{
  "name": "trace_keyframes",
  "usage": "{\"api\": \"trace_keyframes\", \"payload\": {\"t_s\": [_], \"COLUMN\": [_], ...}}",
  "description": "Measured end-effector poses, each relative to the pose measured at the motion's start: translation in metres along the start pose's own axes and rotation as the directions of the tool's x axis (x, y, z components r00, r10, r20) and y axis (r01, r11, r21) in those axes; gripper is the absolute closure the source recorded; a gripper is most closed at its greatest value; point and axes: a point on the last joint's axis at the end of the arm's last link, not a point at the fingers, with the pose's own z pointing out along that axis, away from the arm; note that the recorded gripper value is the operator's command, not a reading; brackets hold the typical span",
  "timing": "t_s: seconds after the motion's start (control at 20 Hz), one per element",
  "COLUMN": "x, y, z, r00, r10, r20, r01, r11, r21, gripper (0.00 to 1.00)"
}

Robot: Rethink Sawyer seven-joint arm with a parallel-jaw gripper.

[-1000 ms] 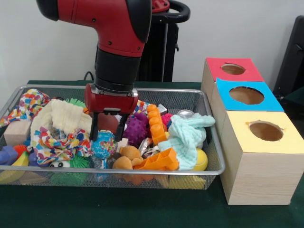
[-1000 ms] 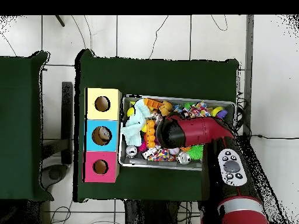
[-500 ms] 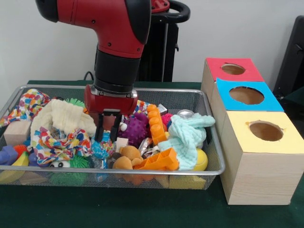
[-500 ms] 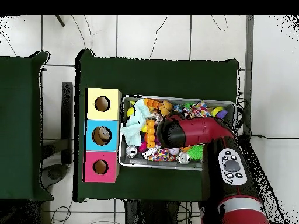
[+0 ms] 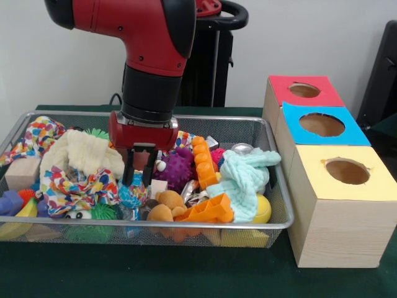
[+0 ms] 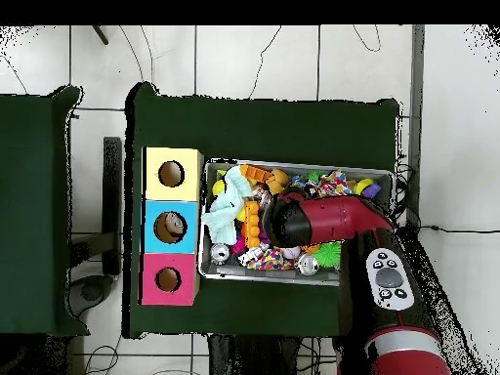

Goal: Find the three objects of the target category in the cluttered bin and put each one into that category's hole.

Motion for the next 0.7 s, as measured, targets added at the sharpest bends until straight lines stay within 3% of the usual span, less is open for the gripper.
{"api": "trace_keyframes", "payload": {"t_s": [0.35,0.7], "x": [0.000,0.006], "y": [-0.002,-0.021], "z": [-0.001,-0.002], "r00": [1.0000,0.9974], "r10": [0.005,0.072], "r20": [0.002,0.007], "r01": [-0.005,-0.071], "r11": [1.0000,0.9969], "r21": [-0.001,-0.032], "gripper": [1.00,1.00]}}
